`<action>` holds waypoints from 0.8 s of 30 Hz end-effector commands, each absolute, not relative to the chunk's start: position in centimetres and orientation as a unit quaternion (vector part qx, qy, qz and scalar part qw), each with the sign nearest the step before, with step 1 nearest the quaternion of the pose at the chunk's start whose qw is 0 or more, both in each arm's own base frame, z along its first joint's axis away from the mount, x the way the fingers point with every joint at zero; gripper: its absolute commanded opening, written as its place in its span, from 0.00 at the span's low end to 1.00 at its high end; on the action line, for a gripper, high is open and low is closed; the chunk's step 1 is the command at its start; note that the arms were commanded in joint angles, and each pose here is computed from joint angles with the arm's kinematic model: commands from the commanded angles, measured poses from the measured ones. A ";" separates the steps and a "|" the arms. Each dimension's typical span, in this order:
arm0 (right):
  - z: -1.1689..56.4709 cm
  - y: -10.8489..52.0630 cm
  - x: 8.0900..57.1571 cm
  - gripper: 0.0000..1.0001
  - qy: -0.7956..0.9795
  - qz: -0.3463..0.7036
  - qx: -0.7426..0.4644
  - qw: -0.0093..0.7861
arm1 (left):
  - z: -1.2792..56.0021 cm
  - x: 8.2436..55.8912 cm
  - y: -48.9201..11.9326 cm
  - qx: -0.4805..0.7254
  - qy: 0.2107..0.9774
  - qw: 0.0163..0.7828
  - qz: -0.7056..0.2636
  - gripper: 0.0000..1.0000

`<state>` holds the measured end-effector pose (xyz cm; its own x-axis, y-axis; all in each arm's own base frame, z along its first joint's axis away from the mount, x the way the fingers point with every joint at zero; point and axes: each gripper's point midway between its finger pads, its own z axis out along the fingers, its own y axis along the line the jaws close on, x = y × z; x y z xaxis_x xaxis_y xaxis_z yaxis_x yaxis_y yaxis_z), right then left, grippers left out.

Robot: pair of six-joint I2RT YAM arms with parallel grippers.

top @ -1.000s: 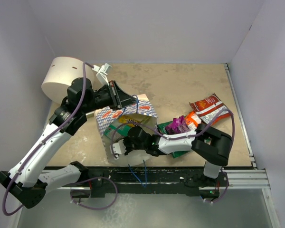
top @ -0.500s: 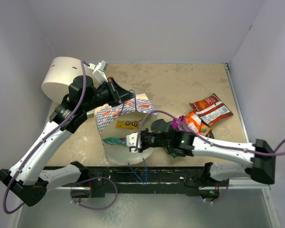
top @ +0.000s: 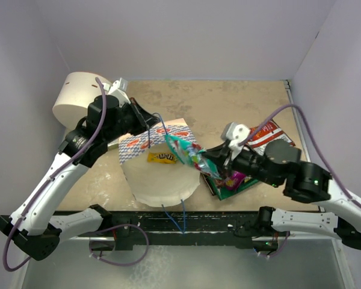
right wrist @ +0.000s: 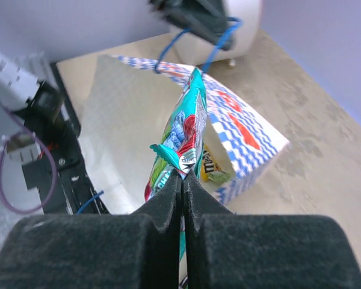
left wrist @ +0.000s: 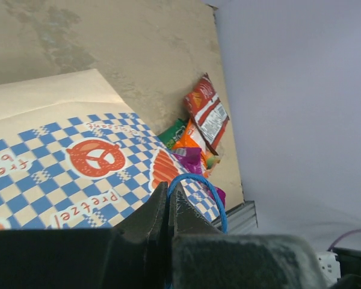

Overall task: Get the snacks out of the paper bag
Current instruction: Take out the snack from the paper bag, then place the snack at the center of the board.

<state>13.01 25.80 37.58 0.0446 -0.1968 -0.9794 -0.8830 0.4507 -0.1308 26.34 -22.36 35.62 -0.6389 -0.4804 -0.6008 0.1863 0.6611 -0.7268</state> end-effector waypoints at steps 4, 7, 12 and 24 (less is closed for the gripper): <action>41.1 15.7 17.5 0.00 0.744 0.163 -0.196 0.618 | 35.8 27.1 -19.7 -0.121 0.822 0.443 -0.336 0.00; 41.4 12.7 19.2 0.00 0.753 0.079 -0.136 0.639 | 36.0 27.0 -19.9 -0.120 0.821 0.442 -0.342 0.00; 40.4 11.3 22.4 0.00 0.757 -0.013 -0.110 0.643 | 36.2 26.5 -20.0 -0.112 0.821 0.440 -0.348 0.00; 34.0 9.9 31.1 0.00 0.810 0.077 -0.033 0.580 | 36.2 25.9 -21.2 -0.095 0.815 0.426 -0.381 0.00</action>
